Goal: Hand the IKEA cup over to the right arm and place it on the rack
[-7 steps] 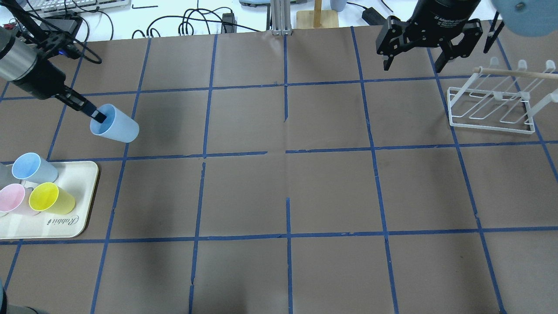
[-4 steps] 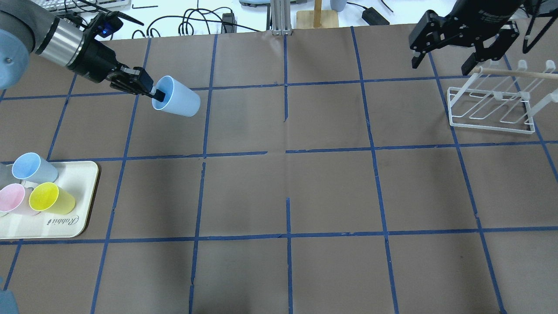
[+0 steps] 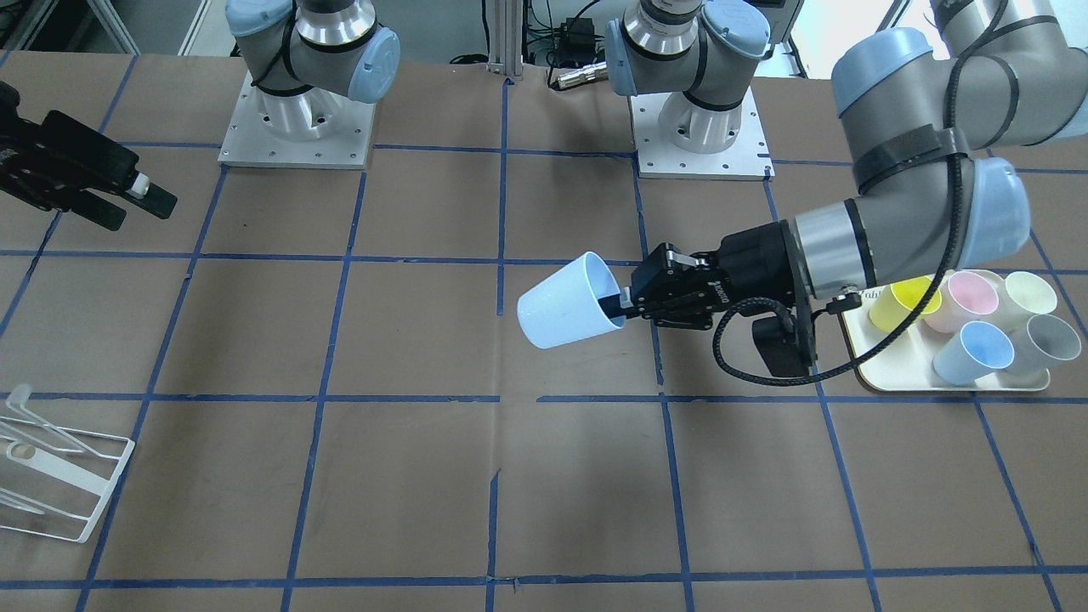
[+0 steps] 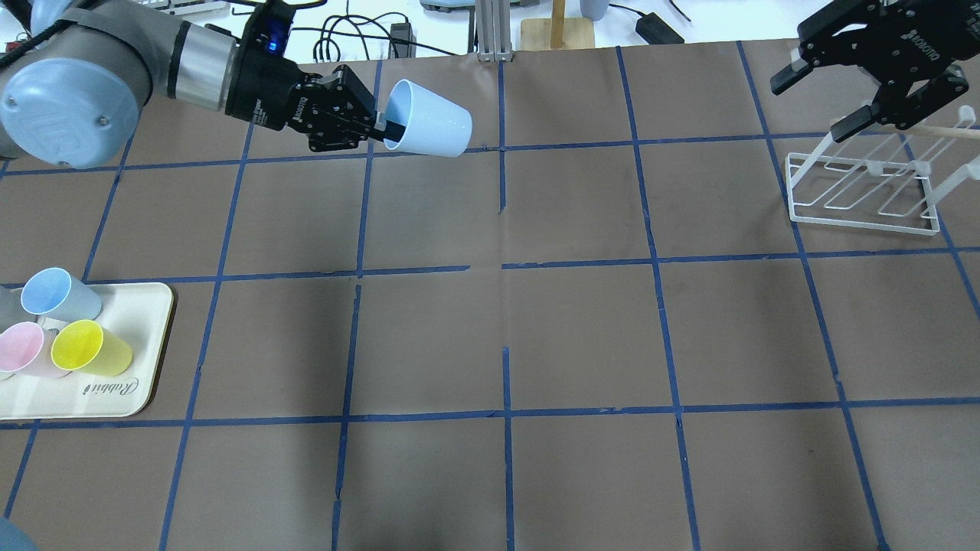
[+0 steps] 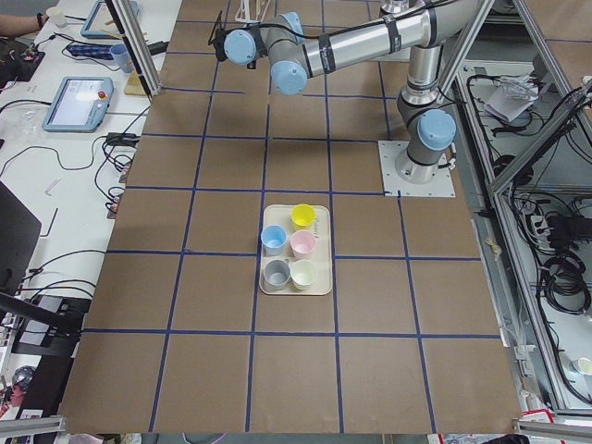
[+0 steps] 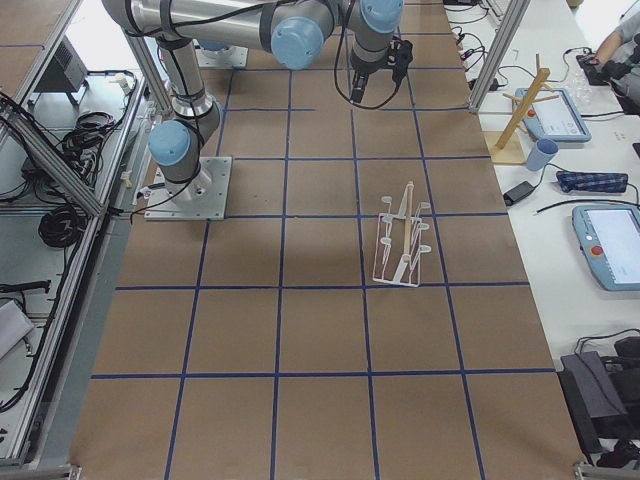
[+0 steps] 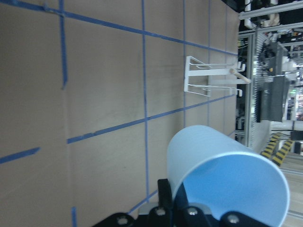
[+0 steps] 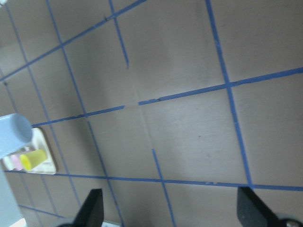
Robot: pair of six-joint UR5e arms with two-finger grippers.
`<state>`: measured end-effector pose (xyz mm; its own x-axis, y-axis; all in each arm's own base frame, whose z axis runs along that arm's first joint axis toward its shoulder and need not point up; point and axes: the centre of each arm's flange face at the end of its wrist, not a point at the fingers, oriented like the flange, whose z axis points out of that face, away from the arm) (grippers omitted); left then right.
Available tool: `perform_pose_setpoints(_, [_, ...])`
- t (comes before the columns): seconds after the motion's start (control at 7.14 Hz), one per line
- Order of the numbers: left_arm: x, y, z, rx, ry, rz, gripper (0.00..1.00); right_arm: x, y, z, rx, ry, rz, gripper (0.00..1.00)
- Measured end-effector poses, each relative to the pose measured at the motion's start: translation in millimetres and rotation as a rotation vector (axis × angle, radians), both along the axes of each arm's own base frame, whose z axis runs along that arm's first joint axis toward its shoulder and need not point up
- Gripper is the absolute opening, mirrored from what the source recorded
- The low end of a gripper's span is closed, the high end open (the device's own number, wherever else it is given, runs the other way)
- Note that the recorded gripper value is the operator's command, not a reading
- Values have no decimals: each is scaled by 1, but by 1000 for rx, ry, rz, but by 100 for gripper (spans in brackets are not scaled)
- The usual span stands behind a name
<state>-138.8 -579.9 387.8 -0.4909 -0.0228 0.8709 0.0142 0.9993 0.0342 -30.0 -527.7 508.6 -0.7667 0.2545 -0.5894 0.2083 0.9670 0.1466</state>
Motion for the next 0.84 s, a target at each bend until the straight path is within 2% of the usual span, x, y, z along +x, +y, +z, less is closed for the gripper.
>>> perform_pose_setpoints(0.28, [-52,14,-7,113,180,19,0,-6,5,-3,-2,-213,-56,100])
perform_pose_setpoints(0.56, [-78,23,-22,193,334,50,0,4,9,-14,16,-404,-116,100])
perform_pose_setpoints(0.84, [-105,34,-30,237,464,59,0,16,19,-33,45,-517,-167,100])
